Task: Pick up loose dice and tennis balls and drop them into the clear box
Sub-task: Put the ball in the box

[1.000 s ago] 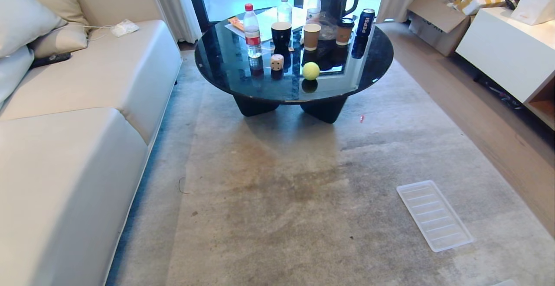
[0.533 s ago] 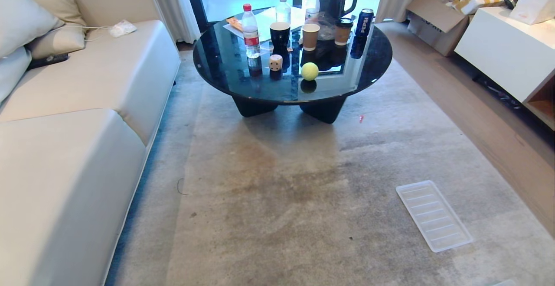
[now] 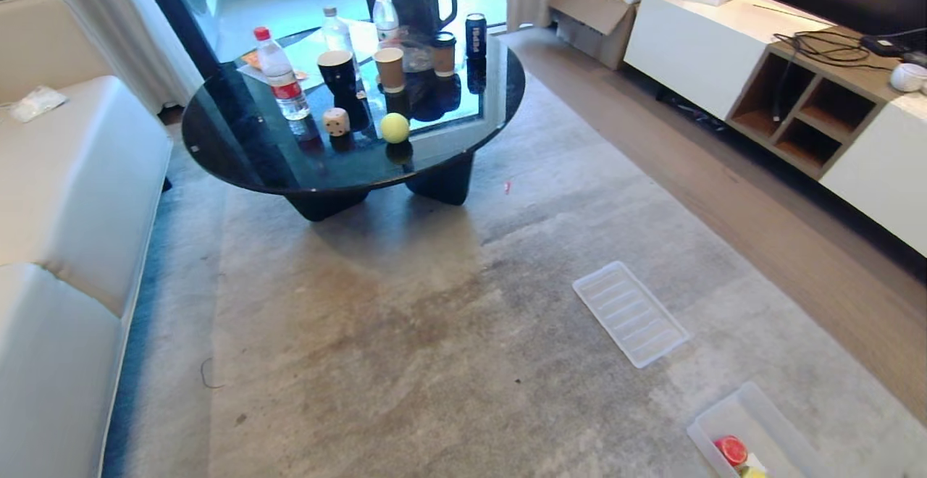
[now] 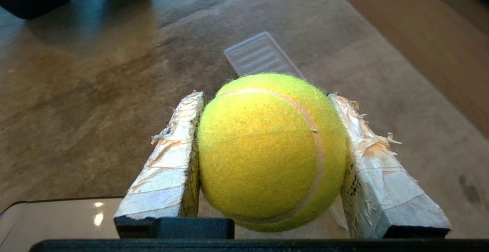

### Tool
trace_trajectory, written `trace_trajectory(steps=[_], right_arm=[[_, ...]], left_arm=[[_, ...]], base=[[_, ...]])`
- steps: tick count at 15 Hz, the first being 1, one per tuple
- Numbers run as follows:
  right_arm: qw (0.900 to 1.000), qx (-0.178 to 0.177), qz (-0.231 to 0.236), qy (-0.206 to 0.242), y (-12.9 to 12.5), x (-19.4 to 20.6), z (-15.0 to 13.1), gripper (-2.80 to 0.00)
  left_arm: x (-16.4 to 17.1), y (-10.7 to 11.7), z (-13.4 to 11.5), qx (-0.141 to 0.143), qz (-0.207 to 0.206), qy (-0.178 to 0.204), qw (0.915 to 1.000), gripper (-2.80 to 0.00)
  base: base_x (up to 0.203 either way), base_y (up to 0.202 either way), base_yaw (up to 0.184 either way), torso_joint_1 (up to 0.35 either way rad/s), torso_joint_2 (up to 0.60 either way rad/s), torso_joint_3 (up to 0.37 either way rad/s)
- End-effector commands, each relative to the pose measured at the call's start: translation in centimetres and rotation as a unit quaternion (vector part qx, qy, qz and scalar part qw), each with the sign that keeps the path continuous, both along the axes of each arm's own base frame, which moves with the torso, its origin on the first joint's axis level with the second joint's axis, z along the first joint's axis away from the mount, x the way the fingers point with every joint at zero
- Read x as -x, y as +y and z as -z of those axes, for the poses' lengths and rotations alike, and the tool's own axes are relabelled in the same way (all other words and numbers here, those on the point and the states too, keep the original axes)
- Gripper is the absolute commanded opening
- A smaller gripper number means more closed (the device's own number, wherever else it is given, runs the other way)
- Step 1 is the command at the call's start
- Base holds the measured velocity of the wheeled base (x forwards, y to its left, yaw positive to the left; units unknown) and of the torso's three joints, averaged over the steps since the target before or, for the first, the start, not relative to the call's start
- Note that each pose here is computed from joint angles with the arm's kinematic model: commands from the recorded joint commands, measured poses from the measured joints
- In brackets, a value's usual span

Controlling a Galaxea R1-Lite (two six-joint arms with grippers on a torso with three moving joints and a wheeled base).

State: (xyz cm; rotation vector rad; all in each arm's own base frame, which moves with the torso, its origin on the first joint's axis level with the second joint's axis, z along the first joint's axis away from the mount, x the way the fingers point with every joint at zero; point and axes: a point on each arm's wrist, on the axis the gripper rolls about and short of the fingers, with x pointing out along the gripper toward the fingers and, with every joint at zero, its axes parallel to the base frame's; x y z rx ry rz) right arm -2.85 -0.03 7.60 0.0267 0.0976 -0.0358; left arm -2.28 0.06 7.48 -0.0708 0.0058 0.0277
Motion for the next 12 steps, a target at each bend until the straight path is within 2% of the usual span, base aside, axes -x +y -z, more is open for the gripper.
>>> trace_trajectory(steps=[1,12], right_arm=[[1.0,0.0,0.0,0.001,0.0,-0.01,-0.01,-2.8],[1.0,0.0,0.0,0.001,0.0,-0.01,-0.01,-2.8]], left_arm=[[0.0,0.01,0.01,0.0,0.0,0.0,1.0,-2.8],[0.0,-0.01,-0.01,-0.003,0.002,0.0,1.0,-2.8]], base=[[0.0,0.015,-0.163,0.002,0.0,0.005],[0.0,0.011,-0.16,0.002,0.0,0.003]])
